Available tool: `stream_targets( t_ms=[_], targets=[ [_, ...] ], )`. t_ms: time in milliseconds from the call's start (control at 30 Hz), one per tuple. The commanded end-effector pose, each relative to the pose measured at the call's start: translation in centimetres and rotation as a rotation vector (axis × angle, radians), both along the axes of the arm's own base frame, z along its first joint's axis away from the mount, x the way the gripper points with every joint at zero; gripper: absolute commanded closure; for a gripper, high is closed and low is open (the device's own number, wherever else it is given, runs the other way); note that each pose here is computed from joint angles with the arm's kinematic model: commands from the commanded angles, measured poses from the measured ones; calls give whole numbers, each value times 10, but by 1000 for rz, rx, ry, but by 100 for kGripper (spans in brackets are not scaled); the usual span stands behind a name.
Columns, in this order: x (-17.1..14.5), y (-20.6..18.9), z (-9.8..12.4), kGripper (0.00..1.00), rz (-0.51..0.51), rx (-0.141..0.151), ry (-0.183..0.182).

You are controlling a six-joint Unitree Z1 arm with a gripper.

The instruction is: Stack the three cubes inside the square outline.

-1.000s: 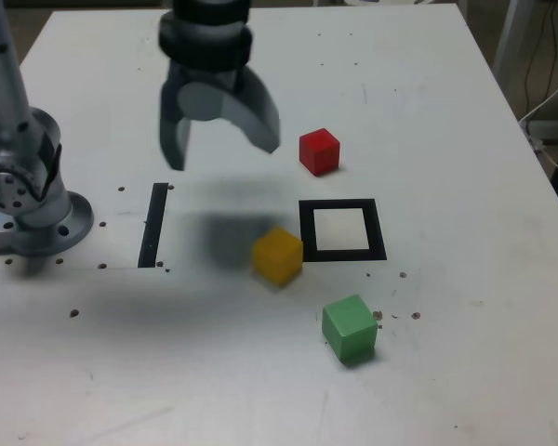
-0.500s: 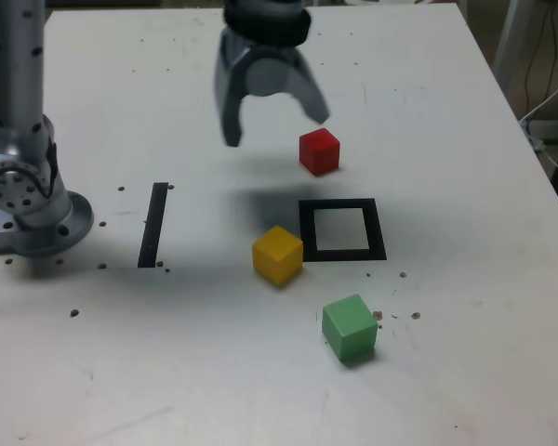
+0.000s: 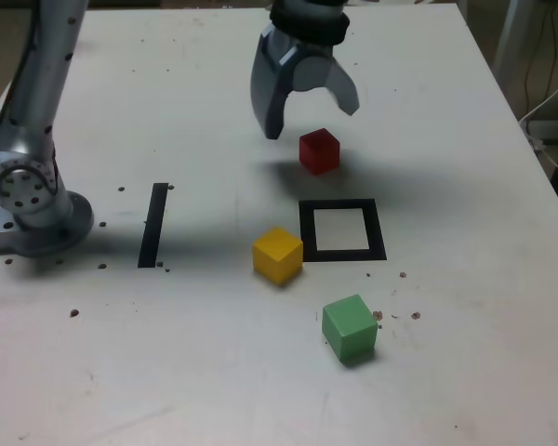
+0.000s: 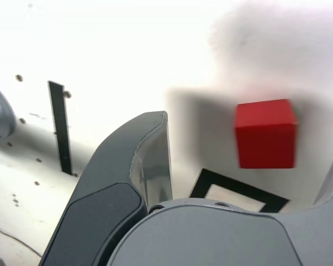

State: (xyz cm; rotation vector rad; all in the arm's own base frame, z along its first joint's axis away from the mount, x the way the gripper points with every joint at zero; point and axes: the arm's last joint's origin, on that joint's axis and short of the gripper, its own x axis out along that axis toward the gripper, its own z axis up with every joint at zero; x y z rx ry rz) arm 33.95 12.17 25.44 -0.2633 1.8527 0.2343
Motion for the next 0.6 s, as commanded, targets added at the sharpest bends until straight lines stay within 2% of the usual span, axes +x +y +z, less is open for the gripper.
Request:
stream_targets(
  t_ms=[0, 300, 567],
  targets=[
    [5, 6, -8, 1, 7, -14, 11],
    [17, 19, -33, 4, 19, -47, 48],
    [26, 22, -39, 13, 16, -73, 42]
  ],
)
